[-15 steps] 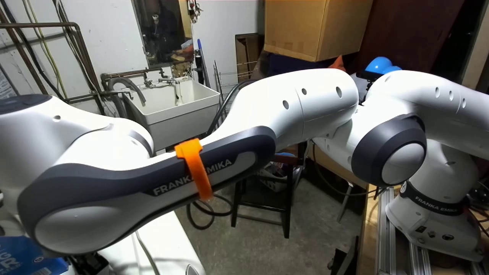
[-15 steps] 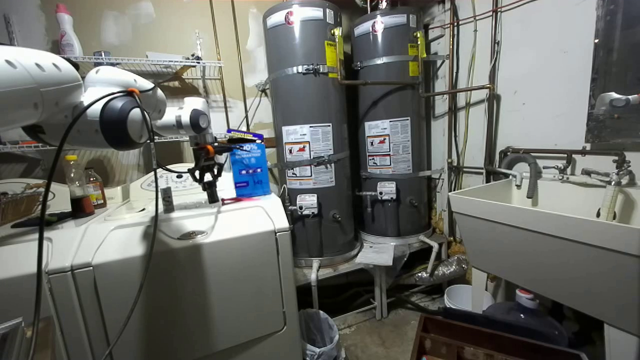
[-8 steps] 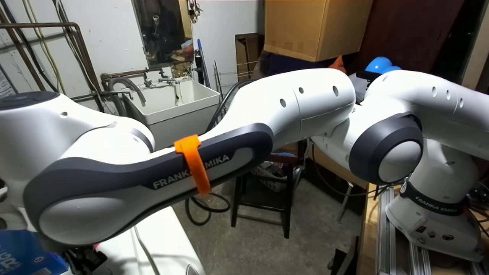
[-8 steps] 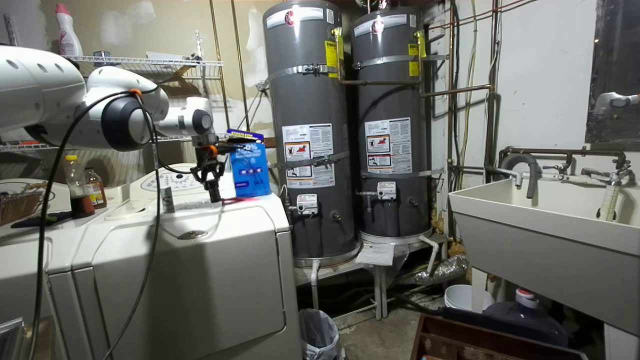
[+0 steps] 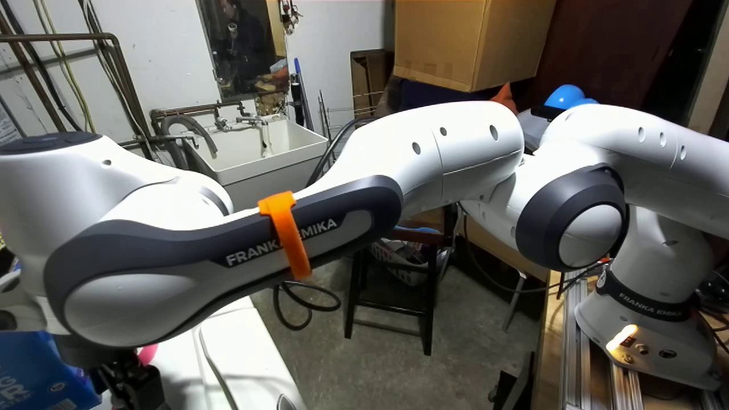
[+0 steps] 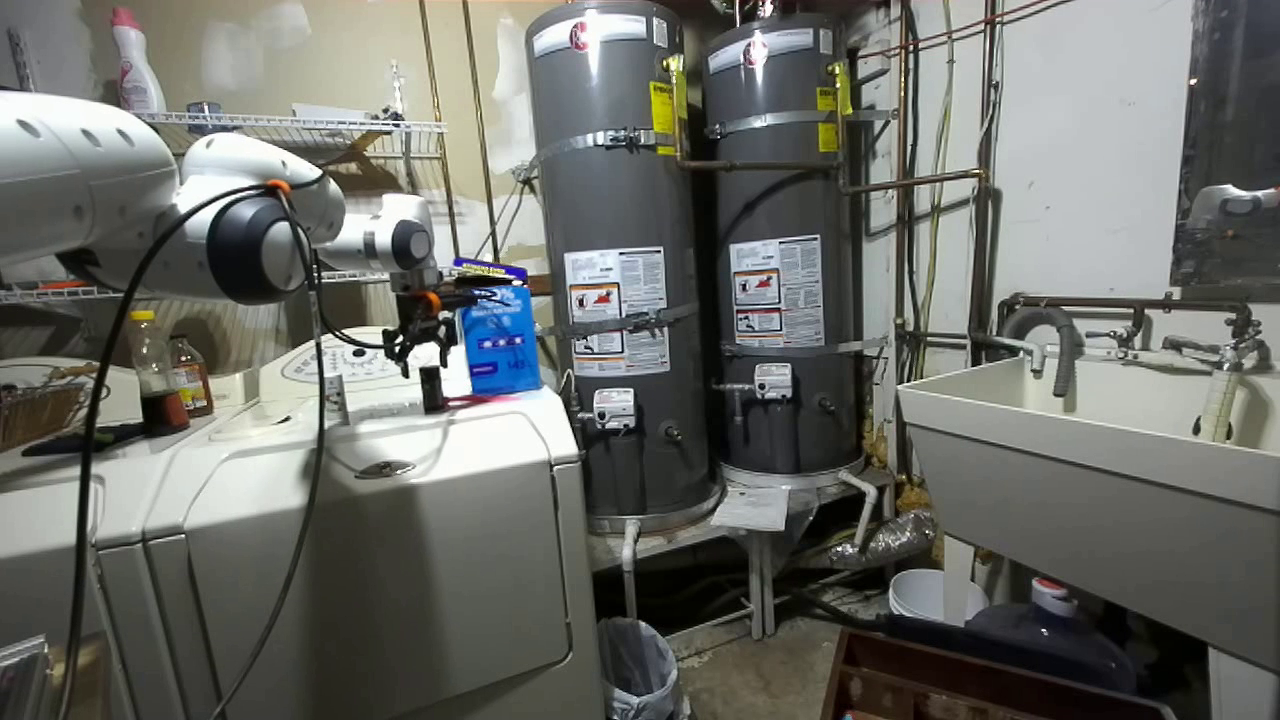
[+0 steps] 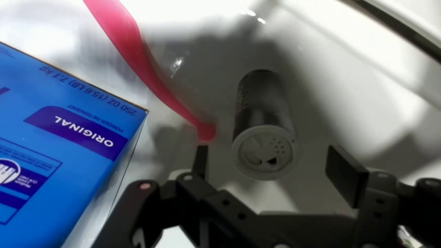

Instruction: Pick up the black container from the stool and place it on top of the washing machine on the right.

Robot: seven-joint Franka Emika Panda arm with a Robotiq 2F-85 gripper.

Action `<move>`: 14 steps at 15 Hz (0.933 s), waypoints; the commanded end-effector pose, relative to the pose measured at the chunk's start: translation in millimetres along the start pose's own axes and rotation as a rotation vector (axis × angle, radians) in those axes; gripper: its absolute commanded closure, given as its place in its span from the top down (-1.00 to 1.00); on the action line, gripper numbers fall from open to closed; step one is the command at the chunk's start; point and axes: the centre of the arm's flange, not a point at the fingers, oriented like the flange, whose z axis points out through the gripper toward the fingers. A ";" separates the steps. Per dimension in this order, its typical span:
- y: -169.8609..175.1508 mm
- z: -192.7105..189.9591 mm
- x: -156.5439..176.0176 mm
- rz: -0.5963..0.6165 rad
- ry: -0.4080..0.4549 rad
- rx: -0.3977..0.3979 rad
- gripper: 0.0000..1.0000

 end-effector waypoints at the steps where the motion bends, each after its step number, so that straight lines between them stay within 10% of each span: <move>1: 34.5 10.6 24.6 -0.016 0.033 0.020 1.00; 7: -13.4 5.4 47.6 -0.048 -0.027 -0.004 1.00; 14: -91.2 -20.3 80.6 -0.031 -0.117 -0.251 1.00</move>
